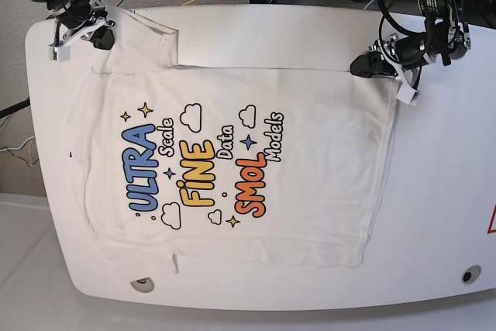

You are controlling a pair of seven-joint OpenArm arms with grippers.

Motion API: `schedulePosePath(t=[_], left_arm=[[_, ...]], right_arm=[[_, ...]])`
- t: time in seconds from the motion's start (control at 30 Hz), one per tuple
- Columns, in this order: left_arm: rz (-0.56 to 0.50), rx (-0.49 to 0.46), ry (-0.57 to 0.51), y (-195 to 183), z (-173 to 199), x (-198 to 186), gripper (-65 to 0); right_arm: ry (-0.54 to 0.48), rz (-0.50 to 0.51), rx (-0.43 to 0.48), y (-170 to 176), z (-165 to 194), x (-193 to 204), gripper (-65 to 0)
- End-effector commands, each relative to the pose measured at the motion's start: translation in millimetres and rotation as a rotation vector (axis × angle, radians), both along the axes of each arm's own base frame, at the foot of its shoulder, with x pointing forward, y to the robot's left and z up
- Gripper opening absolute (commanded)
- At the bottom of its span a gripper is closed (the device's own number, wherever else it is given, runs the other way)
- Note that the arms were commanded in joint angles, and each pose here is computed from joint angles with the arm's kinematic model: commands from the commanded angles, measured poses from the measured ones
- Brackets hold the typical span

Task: Fold the T-shirt properly
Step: 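Grip the shirt's side edge with the left gripper and lift it slightly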

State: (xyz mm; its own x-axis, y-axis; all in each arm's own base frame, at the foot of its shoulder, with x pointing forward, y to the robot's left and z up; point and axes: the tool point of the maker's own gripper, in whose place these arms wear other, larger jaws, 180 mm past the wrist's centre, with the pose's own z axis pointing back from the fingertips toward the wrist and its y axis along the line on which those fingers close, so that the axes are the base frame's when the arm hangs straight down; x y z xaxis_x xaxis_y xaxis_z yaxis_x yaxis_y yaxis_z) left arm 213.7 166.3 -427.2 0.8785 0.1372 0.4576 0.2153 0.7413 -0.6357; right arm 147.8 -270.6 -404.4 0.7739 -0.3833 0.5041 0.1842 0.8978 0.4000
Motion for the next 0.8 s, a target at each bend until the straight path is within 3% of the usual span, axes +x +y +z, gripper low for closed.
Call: schedulePosePath(t=[0.0, 0.37, 0.57, 0.77], left_arm=[[-0.03, 0.055, 0.051, 7, -8, -12, -62.5], [-0.022, 0.056, 0.043, 10, -6, -9, -62.7], [0.06, 0.083, 0.018, 38, 2, -4, -62.8], [0.101, 0.182, -0.063, 75, 33, 9, -62.8]], right_arm=[[-0.034, 0.007, -0.017, -4, 10, 5, -64.5], [-0.06, 0.008, -0.016, -4, 14, 16, -64.5], [-0.063, 0.008, -0.016, -4, 14, 17, -64.5], [-0.071, 0.009, -0.016, -4, 15, 20, -64.5]])
